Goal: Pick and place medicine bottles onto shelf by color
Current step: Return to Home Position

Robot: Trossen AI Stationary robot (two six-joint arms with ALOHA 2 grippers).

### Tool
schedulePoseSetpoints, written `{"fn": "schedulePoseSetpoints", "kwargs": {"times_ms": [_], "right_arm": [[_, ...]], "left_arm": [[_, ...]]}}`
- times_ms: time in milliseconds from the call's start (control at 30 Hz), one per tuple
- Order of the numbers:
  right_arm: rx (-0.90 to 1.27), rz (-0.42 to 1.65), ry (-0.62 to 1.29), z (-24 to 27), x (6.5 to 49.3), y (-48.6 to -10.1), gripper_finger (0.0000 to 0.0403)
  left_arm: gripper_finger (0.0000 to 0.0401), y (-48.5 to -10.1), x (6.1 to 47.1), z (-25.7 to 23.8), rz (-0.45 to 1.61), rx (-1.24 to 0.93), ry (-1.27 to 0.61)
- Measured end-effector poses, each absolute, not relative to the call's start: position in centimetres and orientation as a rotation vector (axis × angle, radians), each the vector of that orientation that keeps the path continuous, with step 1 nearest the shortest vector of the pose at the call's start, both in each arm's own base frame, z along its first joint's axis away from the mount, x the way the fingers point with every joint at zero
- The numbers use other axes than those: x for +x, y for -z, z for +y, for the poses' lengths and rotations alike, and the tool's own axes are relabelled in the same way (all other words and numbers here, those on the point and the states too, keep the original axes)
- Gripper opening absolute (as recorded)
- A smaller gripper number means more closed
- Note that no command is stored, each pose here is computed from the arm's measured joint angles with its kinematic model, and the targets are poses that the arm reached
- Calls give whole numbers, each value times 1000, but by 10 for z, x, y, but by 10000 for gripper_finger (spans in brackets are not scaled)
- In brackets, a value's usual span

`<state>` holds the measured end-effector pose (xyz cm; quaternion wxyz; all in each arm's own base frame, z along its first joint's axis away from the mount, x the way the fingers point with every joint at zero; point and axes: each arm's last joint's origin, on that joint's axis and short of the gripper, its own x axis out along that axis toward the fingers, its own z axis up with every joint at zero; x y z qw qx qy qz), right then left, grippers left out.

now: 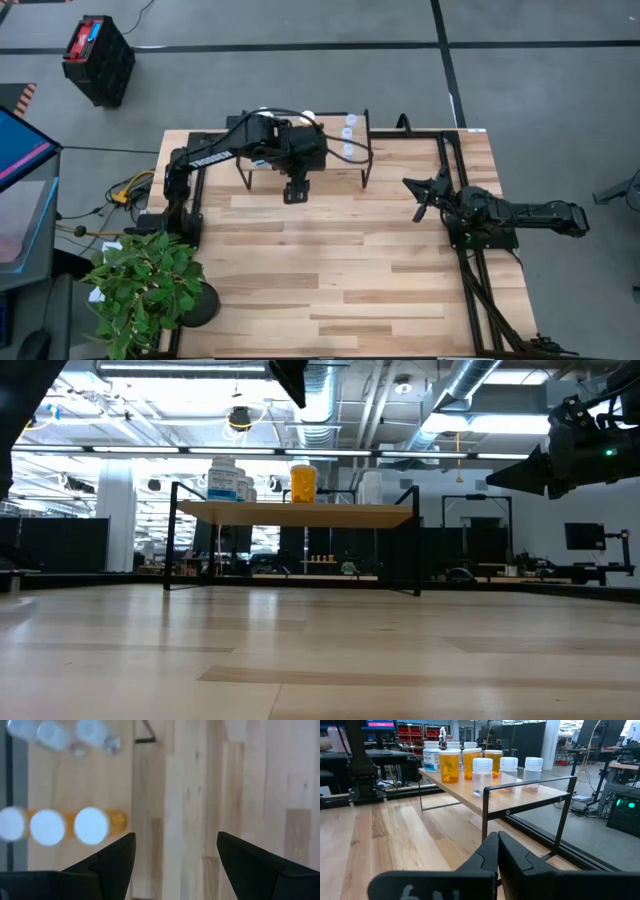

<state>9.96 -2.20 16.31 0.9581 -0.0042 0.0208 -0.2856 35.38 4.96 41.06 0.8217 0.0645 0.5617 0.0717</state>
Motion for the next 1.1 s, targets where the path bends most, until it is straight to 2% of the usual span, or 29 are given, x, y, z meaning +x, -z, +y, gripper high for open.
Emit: {"fn": "schedulePoseSetpoints", "kwargs": {"times_ms": [133, 267, 500, 700, 867, 1033, 1100], "right_arm": [[-8, 42, 579, -22, 100, -163, 27], [-9, 42, 579, -22, 100, -163, 28], [-9, 42, 579, -22, 100, -163, 28], [-8, 42, 579, -22, 100, -163, 27], [-8, 42, 579, -22, 100, -163, 27], [-9, 42, 579, -22, 100, -163, 27], [-9, 42, 579, -22, 100, -163, 27]], "left_arm": [[267, -418, 350, 31, 1165, 212, -64], [267, -442, 326, 10, 1079, 199, 0], [267, -496, 247, -21, 865, 172, 35], [267, -507, 194, -23, 678, 187, -84], [267, -471, 166, -11, 552, 157, -238], [267, -401, 152, -6, 379, 99, -127], [267, -369, 145, -2, 329, 66, -139]]}}
